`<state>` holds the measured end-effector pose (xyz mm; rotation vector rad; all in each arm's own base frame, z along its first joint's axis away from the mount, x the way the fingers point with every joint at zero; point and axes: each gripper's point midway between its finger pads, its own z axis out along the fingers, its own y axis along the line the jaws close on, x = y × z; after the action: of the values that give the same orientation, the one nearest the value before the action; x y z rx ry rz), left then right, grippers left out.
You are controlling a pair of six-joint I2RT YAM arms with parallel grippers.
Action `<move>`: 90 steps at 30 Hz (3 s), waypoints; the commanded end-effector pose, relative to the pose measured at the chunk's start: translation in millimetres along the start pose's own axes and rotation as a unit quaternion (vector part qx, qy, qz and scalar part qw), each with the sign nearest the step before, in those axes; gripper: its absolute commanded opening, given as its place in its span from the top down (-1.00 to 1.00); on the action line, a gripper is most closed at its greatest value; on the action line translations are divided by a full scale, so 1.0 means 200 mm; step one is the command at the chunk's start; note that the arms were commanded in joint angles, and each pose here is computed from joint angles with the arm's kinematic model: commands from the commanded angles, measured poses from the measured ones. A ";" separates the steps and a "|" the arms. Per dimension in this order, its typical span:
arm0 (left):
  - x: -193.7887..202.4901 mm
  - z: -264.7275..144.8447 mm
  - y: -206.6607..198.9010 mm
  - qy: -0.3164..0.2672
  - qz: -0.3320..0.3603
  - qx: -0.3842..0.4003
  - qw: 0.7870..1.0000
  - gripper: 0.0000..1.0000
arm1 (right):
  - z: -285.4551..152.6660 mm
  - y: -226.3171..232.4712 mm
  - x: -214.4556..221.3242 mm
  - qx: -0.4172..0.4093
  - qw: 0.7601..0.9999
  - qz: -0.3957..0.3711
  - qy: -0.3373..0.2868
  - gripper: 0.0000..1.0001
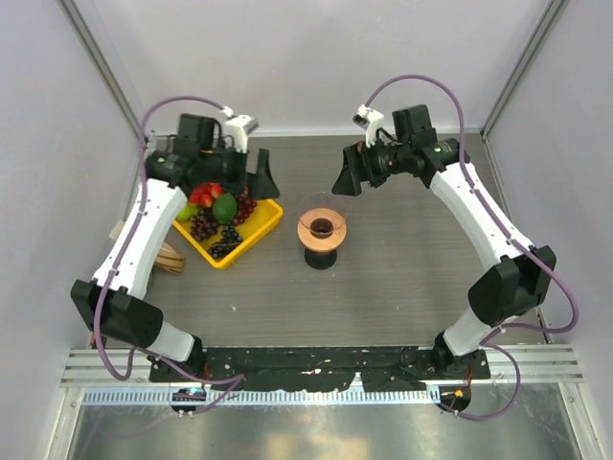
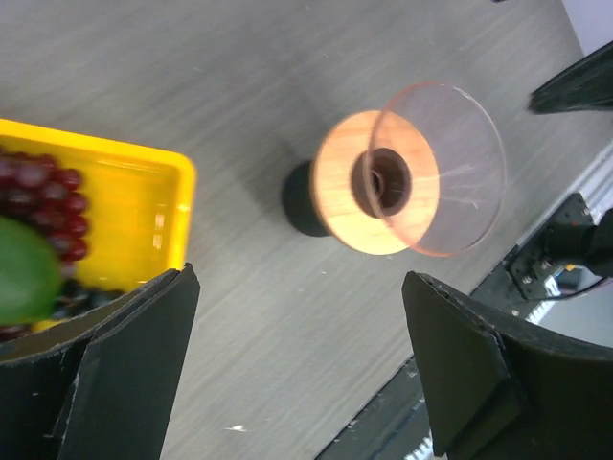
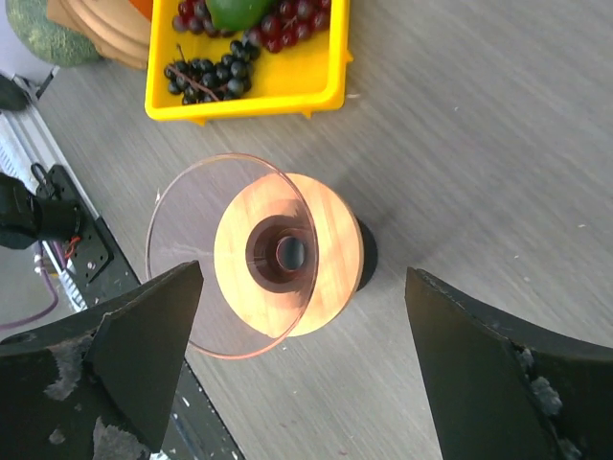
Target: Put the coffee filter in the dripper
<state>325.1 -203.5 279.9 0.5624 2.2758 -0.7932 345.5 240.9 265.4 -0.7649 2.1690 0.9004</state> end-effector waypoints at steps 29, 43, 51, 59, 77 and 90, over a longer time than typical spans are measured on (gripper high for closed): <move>1.17 -0.79 0.65 0.301 0.499 0.104 0.806 0.19 | -0.13 0.15 0.02 -0.021 0.987 -0.143 -0.069 -0.89; 1.30 -0.54 0.79 0.302 0.567 0.149 0.752 0.45 | -0.13 0.15 0.06 -0.021 0.989 -0.132 -0.067 -0.89; 1.22 -0.48 0.93 0.306 0.571 0.107 0.754 0.52 | -0.12 0.16 0.08 -0.028 0.990 -0.124 -0.062 -0.89; 1.20 -0.46 1.04 0.324 0.577 0.081 0.745 0.59 | -0.11 0.16 0.10 -0.033 0.991 -0.116 -0.060 -0.88; 1.20 -0.44 1.17 0.352 0.588 0.066 0.725 0.59 | -0.10 0.16 0.12 -0.034 0.992 -0.104 -0.057 -0.88; 1.24 -0.43 1.20 0.365 0.580 0.066 0.725 0.54 | -0.09 0.15 0.12 -0.036 0.993 -0.098 -0.050 -0.86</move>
<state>248.6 69.6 66.7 2.3128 1.8672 -0.0466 302.9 234.9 250.2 -0.9234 2.0118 0.8887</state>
